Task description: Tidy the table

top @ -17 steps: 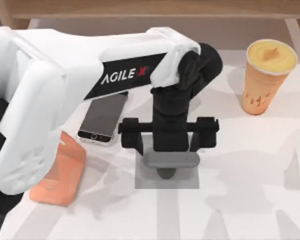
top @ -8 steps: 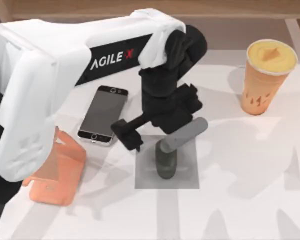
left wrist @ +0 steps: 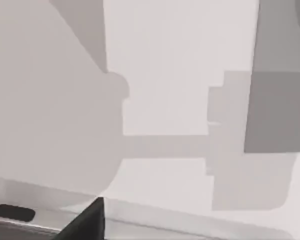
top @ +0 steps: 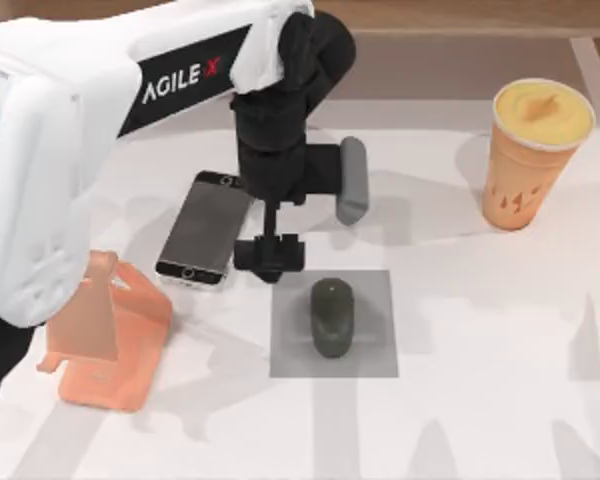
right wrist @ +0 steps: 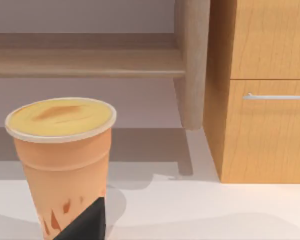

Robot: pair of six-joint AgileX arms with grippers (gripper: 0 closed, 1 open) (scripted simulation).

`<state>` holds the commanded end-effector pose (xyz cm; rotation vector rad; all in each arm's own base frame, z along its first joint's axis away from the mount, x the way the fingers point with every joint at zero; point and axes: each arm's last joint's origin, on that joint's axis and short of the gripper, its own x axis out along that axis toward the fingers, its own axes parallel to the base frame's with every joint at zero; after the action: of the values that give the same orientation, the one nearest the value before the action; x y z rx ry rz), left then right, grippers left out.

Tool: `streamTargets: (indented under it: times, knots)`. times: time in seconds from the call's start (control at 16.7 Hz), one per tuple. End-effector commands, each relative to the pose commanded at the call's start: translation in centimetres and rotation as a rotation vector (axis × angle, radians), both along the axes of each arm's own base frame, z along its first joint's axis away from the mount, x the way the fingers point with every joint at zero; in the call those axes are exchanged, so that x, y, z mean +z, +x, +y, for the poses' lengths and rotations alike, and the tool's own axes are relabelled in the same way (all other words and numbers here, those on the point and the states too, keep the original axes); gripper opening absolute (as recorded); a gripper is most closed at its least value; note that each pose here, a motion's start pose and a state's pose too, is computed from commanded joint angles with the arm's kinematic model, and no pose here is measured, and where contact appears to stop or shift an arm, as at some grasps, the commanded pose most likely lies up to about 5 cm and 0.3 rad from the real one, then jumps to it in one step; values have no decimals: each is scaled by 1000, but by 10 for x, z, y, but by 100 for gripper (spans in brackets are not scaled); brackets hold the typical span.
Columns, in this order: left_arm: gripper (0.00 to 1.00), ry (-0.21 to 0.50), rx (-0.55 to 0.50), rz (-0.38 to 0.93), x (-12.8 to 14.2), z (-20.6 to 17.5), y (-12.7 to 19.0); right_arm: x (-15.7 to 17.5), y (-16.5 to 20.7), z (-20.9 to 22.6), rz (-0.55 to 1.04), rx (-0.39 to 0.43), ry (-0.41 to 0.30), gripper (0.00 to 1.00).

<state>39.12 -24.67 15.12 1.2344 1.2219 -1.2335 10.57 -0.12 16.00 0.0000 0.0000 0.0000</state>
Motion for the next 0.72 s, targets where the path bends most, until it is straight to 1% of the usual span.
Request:
streamTargets:
  times: [0.3, 0.42, 0.54, 0.66, 0.72]
  knots:
    - [100, 6, 624, -9, 9, 30, 22, 0, 0, 0, 0, 0, 0, 100]
    - [100, 6, 852, -13, 13, 42, 29, 0, 0, 0, 0, 0, 0, 100]
    - [100, 6, 1039, -17, 17, 52, 35, 0, 0, 0, 0, 0, 0, 100]
    - [100, 4, 1182, -20, 21, 60, 39, 0, 0, 0, 0, 0, 0, 100]
    - [100, 2, 1238, -22, 23, 64, 41, 0, 0, 0, 0, 0, 0, 100]
